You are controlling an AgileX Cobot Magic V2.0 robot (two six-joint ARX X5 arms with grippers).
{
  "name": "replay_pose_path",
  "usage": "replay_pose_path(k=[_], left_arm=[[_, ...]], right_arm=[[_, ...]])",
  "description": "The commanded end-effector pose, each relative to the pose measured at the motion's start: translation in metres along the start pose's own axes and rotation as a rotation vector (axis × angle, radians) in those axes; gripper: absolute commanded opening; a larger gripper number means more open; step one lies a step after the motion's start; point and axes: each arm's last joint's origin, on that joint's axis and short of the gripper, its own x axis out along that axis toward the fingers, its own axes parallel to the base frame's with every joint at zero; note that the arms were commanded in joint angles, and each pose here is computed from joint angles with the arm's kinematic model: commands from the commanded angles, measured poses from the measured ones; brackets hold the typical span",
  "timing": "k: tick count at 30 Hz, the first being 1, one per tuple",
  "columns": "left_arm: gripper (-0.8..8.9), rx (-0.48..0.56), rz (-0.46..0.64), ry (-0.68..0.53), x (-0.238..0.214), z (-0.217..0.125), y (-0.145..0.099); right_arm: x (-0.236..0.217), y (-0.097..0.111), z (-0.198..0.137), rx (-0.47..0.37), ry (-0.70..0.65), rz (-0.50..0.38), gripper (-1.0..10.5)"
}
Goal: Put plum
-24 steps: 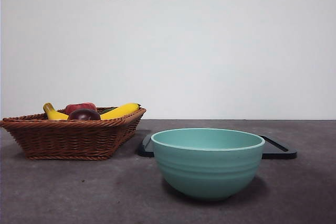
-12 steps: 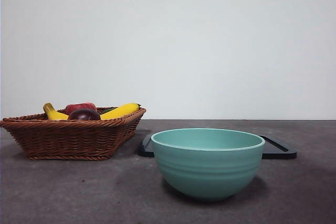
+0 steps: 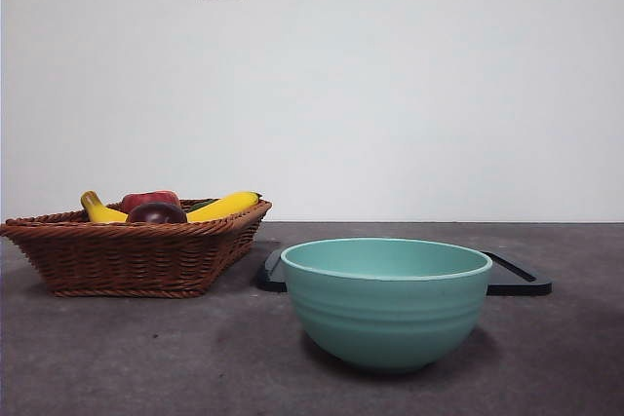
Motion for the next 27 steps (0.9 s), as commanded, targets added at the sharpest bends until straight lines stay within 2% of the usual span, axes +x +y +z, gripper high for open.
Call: replay_pose_path(k=[1, 27], left_arm=[[0.07, 0.004, 0.007, 0.025, 0.002, -0.0071, -0.0002], [0.07, 0.004, 0.007, 0.025, 0.002, -0.0071, -0.0002]], right_arm=[[0.0004, -0.0002, -0.0023, 0.001, 0.01, -0.002, 0.1], [0.0003, -0.0002, -0.0001, 0.0, -0.01, -0.002, 0.1]])
